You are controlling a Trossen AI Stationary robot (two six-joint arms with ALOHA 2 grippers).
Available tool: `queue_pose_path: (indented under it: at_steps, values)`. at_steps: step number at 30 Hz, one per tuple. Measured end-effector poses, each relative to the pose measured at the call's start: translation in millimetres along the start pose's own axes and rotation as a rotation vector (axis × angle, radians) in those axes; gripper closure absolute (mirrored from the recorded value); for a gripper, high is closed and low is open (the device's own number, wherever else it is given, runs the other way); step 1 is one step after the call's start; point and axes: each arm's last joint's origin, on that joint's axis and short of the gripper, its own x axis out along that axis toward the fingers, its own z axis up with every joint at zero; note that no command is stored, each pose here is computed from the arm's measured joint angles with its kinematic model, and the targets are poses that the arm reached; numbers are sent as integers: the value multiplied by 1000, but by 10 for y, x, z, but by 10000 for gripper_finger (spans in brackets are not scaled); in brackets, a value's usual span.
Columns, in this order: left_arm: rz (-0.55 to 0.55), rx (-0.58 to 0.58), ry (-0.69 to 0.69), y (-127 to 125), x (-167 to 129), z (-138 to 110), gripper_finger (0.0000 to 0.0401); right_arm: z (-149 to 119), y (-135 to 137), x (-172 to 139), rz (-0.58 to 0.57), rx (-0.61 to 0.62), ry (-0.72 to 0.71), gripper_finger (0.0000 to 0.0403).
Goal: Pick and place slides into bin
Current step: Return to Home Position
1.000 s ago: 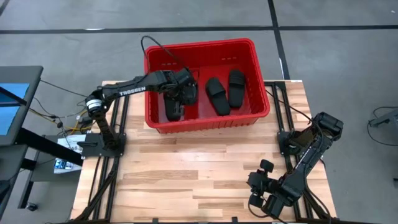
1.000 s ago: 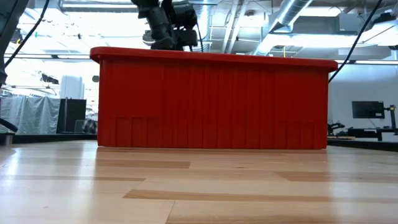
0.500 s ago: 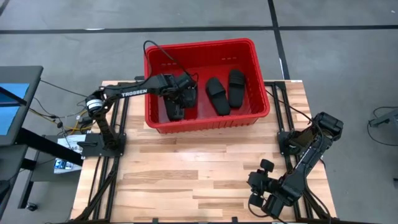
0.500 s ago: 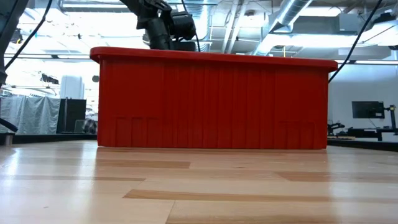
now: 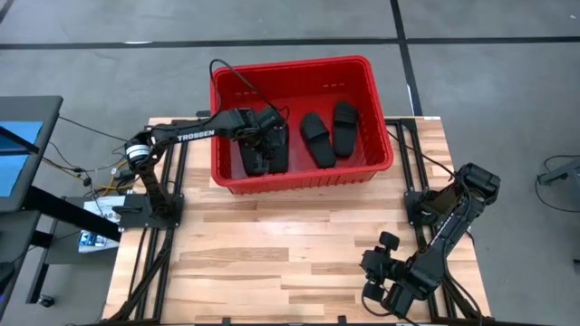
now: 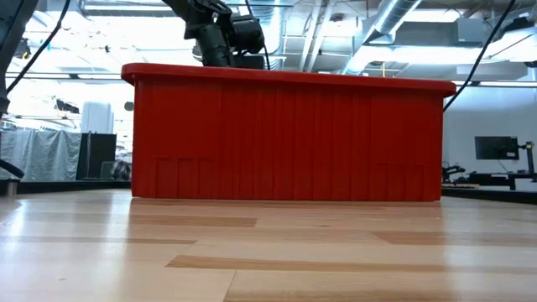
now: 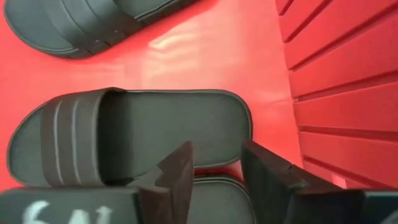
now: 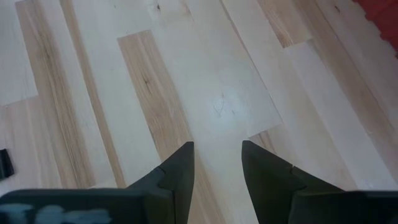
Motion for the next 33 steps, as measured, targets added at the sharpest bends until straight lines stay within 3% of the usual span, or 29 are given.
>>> queue_pose_path:
  at_steps: [12, 21, 26, 33]
  values:
    - [1, -72, 80, -10, -77, -29, 262, 0, 0, 0, 0, -8, -1, 278]
    - [-30, -81, 171, -7, -621, 80, 262, -4, -26, 0, -26, -26, -5, 278]
    - [-61, -91, 45, -32, -1169, 252, 262, 10, -32, 0, -42, -45, -52, 278]
    - [-22, -108, -391, -230, -2246, 355, 262, 77, -67, 42, -71, -43, -63, 278]
